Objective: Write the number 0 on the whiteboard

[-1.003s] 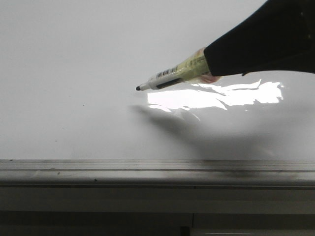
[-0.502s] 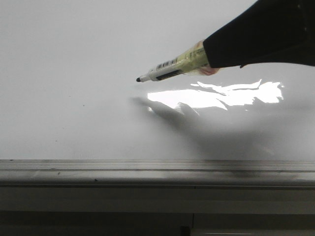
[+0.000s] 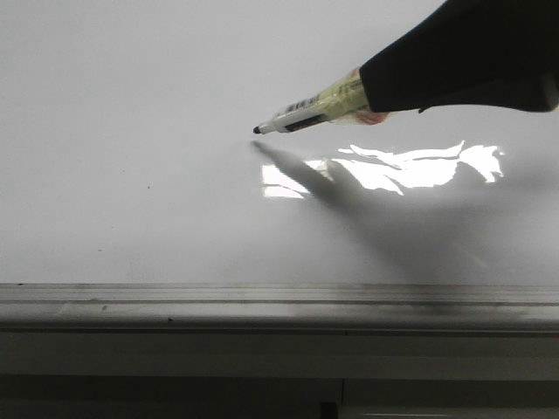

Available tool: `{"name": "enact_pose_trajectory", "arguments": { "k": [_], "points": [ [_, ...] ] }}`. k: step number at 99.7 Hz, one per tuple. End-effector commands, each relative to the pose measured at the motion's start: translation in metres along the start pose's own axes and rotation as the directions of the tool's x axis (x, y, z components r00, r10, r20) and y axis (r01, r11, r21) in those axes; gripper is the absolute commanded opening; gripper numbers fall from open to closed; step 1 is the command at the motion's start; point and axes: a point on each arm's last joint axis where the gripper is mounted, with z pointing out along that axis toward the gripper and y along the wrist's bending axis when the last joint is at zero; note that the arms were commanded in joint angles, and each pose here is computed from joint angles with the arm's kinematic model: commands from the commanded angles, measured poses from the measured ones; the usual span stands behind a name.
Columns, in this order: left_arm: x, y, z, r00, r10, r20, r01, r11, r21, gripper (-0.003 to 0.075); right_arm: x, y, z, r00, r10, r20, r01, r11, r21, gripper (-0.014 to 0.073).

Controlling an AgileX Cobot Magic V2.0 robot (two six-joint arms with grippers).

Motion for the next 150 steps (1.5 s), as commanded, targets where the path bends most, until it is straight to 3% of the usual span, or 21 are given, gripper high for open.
{"name": "enact_pose_trajectory", "arguments": {
  "k": [1, 38, 51, 90, 125, 150],
  "points": [
    [-0.013, -0.002, 0.0, 0.997, -0.013, 0.07, 0.011, 0.999, 0.031, -0.002, -0.017, -0.013, -0.003, 0.994, 0.003, 0.105, -0.013, 0.995, 0.095, -0.0068],
    [-0.014, -0.002, 0.0, 0.997, -0.013, 0.071, 0.011, 0.999, 0.032, -0.002, -0.021, -0.051, -0.013, 0.982, 0.011, 0.189, -0.072, 0.945, 0.319, -0.0069],
    [-0.015, -0.002, 0.0, 0.996, -0.014, 0.086, 0.01, 0.999, 0.041, -0.002, -0.018, -0.06, -0.024, 0.986, 0.036, 0.162, -0.091, 0.934, 0.346, -0.0069],
    [-0.017, -0.004, 0.0, 0.994, -0.015, 0.108, 0.009, 0.998, 0.056, -0.002, 0.021, -0.04, -0.036, 0.979, 0.163, -0.125, -0.142, 0.977, 0.158, -0.0068],
    [-0.017, -0.004, 0.0, 0.994, -0.015, 0.108, 0.009, 0.998, 0.056, -0.002, 0.03, -0.041, -0.023, 0.957, 0.226, -0.182, -0.201, 0.969, 0.145, -0.0069],
    [-0.017, -0.004, 0.0, 0.994, -0.013, 0.108, 0.007, 0.998, 0.056, -0.002, 0.027, -0.026, -0.005, 0.969, 0.167, -0.182, -0.157, 0.985, 0.069, -0.0069]
  ]
}}
